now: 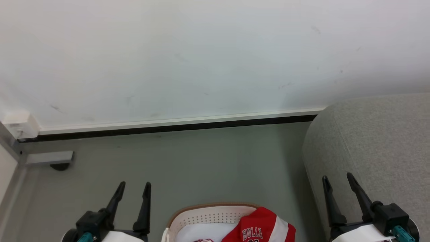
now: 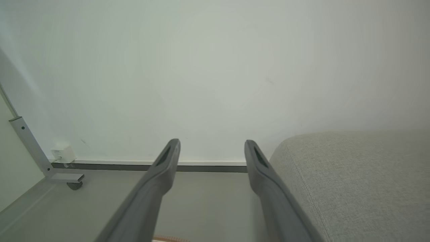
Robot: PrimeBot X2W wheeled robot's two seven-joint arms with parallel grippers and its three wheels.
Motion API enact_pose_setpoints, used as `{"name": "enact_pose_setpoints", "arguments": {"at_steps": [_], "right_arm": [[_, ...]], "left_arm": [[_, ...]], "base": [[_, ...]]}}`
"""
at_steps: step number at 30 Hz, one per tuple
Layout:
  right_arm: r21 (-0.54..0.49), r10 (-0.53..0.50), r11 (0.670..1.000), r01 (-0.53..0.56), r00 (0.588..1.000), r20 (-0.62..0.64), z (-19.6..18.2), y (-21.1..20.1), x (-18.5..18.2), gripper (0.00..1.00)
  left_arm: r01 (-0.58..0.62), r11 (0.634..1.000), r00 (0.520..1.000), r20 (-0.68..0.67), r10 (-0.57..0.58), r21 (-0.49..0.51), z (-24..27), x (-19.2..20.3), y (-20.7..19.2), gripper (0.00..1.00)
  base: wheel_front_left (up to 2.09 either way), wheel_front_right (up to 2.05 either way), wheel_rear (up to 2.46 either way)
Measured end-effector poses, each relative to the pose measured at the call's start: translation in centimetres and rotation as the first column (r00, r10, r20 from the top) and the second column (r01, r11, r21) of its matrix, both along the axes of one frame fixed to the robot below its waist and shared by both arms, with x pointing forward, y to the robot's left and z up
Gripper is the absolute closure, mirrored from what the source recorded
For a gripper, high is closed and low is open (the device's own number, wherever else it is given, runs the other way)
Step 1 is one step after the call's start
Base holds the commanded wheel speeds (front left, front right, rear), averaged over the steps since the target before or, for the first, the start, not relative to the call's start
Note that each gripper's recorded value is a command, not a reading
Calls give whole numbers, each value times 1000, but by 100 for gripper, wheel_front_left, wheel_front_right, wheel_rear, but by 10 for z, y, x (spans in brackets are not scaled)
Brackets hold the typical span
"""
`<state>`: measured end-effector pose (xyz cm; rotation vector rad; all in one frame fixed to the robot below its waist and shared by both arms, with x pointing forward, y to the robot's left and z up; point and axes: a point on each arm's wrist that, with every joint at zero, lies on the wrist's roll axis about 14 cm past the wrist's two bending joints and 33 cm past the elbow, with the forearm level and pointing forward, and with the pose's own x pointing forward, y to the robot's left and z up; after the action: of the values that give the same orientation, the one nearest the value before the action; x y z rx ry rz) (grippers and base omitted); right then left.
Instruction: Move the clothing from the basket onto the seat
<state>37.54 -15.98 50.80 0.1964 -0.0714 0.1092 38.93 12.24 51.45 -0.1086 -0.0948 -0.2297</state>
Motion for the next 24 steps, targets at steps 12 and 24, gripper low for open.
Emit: {"name": "enact_pose_setpoints", "arguments": {"at_steps": [12, 24], "right_arm": [[7, -100, 995, 100, 995, -15, -4, -34, -6, 0], [11, -207, 978, 208, 976, -74, -23, -70, 0, 0]], "left_arm": [[150, 989, 983, -107, -149, 5, -36, 23, -46, 0], [300, 954, 910, -304, -281, 17, -112, 47, -83, 0]], "base": [[0, 0, 0], [0, 0, 0]]}}
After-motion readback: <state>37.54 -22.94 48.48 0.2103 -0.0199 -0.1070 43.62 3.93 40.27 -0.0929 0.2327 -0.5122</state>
